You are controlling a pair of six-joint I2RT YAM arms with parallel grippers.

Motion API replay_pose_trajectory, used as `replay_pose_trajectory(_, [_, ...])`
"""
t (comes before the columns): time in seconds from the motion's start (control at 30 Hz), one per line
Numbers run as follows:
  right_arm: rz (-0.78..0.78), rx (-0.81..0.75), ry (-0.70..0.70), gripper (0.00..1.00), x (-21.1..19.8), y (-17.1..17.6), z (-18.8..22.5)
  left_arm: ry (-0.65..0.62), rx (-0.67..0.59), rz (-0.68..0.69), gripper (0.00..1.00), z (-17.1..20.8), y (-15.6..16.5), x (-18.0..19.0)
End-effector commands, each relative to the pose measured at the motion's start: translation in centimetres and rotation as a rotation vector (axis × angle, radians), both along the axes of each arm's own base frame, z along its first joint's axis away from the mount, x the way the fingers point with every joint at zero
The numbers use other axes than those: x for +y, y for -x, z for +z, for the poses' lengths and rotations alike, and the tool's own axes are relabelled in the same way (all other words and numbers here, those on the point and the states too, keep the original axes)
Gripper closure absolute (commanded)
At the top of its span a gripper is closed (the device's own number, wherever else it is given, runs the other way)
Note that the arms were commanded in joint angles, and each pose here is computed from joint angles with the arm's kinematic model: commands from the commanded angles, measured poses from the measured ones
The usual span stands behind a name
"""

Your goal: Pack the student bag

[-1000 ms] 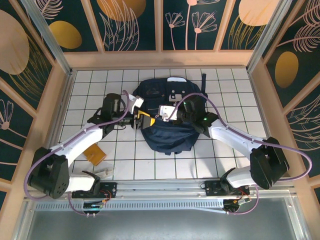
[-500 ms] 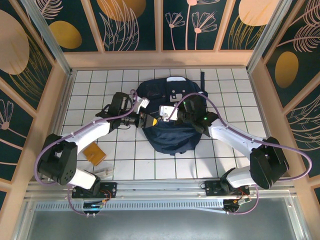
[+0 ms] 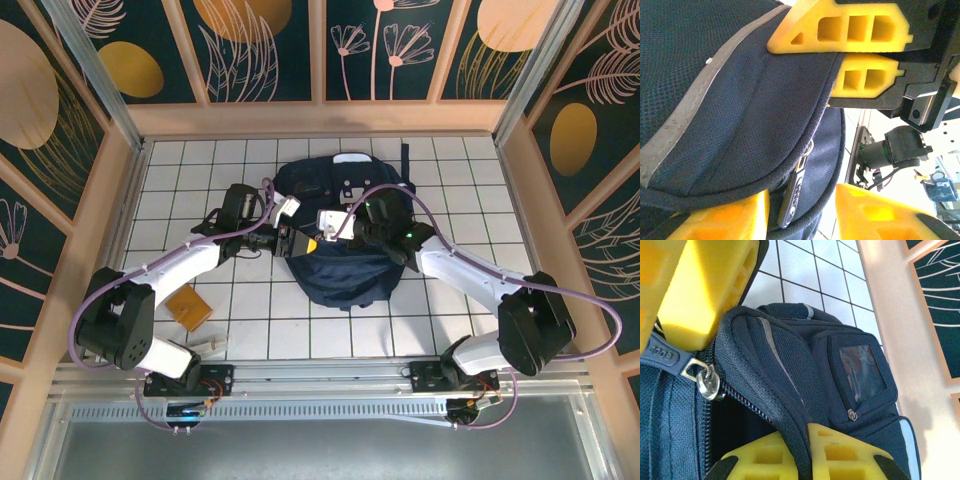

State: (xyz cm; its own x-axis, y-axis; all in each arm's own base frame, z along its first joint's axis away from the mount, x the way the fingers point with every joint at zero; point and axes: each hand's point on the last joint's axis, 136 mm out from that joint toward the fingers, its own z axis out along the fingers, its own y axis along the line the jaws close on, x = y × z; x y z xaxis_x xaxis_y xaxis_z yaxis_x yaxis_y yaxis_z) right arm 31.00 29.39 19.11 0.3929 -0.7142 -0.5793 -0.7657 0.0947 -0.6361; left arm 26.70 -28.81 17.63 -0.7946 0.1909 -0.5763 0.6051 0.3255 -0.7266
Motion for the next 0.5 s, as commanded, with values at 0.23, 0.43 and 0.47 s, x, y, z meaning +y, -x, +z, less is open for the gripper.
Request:
replay_pose_trajectory(0.23, [0.030, -0.090, -0.076, 1.00, 2.1, -0.7, 3.8, 0.103, 0.037, -0.210, 0.74, 1.3, 2.8, -2.6])
replay_pose_trajectory(0.43, [0.015, -0.089, -0.071, 1.00, 1.9, -0.9, 3.6, -0.058, 0.017, -0.050, 0.54, -1.3, 0.2, -1.7])
replay_pose_trajectory(0.47, [0.016, -0.088, -0.070, 1.00, 2.0, -0.9, 3.6, -0.088, 0.026, -0.014, 0.53, -1.9, -0.4, -1.5])
